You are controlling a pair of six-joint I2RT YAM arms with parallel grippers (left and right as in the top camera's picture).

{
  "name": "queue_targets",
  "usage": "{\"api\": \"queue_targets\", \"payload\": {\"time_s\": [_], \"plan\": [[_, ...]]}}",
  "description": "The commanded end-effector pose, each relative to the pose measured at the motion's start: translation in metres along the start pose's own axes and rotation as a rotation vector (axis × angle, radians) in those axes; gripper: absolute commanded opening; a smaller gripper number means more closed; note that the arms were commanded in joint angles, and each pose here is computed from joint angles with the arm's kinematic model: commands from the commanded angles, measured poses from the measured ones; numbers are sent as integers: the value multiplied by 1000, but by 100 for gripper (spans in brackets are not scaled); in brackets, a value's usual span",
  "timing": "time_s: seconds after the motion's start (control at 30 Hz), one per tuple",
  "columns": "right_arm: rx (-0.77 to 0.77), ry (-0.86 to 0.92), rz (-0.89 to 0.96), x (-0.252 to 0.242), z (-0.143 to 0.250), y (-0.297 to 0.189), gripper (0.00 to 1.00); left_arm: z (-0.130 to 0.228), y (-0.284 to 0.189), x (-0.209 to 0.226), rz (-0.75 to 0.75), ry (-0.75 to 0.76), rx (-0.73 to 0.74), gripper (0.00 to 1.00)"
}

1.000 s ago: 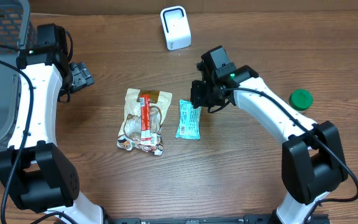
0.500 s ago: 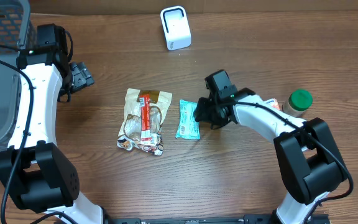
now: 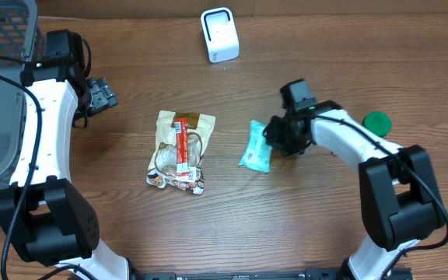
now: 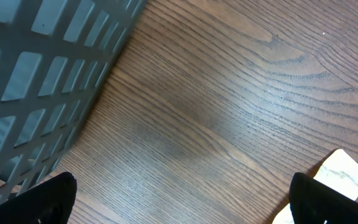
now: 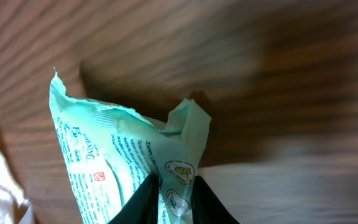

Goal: Scan the item barcode

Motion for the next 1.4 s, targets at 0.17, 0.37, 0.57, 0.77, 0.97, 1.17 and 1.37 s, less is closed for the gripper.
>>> {"api": "queue_targets", "payload": {"time_s": [0.17,0.37,0.57,0.77,0.97,1.17,1.37], "plan": [[-50,-90,-20,-17,-20,-18,47,-7,-12,1,14,16,-38,100],[-51,-86,-81,-9,-26,-25,47,-7,-12,1,14,16,-38,100],[-36,-82,-82,-4,-30,-36,43,-7,-12,1,14,16,-38,100],[-21,-82,-46,-8,-24,-33,43,-7,-12,1,14,16,-38,100],[-42,-106,-17,-9,-18,-19,43,-7,-12,1,14,16,-38,100],[-54,-119,-28,-10,-5,1,42,-7,-12,1,14,16,-38,100],[-35,-115,-20,-20,9,14,29,-7,-12,1,14,16,-38,100]]}}
Point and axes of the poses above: each gripper's point midway between its finger pads, its own y axis out along the fingers, its own x axis along the line the jaws close on, z = x × y, the point moved 5 cm from there along -y, back along the fingers, and after that the axes turned 12 degrees about -y, right-handed, at the moved point
